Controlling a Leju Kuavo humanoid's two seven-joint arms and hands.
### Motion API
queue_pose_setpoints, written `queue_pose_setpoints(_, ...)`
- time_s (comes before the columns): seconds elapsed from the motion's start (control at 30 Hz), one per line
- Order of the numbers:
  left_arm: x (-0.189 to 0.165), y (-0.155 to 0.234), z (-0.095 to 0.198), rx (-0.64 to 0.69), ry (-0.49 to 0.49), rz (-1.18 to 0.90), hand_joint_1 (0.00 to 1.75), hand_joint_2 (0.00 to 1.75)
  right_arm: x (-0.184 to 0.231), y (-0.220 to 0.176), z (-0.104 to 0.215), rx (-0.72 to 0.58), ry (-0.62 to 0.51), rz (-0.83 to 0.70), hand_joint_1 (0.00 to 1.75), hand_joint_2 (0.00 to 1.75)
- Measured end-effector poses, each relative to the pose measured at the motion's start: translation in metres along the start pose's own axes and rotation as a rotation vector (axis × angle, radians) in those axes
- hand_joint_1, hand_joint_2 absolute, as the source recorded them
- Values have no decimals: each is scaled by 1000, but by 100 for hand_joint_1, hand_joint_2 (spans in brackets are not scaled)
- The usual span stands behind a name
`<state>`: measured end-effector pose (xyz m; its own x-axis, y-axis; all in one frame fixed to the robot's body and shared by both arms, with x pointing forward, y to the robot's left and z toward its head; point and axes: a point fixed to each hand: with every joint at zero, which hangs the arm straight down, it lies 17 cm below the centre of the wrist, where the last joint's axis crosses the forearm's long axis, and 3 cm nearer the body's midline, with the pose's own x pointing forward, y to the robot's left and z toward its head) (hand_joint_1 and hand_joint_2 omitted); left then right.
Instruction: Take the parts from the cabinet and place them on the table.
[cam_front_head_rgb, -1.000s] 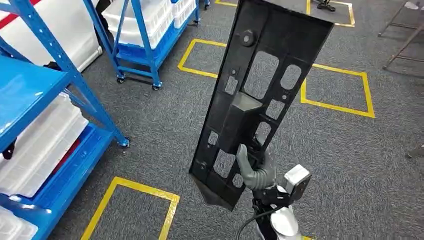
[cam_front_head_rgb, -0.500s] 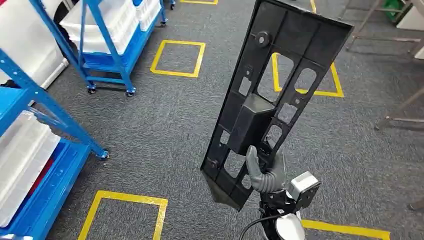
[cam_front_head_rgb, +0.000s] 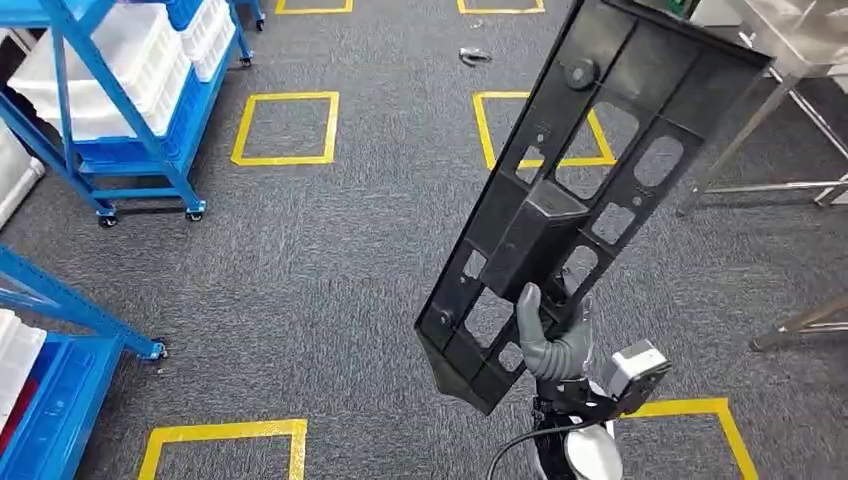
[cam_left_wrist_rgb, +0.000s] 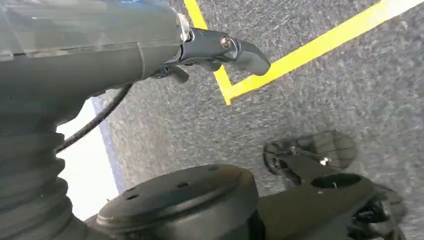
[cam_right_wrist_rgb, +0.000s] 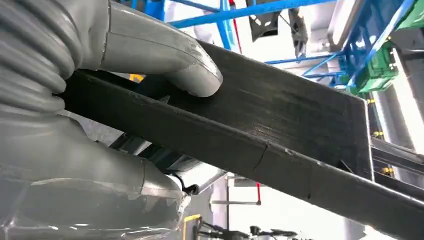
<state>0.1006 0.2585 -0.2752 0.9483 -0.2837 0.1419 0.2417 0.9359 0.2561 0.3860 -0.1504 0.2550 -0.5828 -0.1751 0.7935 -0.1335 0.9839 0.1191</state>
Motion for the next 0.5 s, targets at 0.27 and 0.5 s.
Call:
queue_pose_setpoints(0.27,-6,-3,1,-4,18,-16,0,175,1,-4,-4,-6,-9,1,171,175)
queue_pose_setpoints(0.5,-8,0,0,5,14,-52,0,175,5,-11,-4,-27,-20,12,171,175)
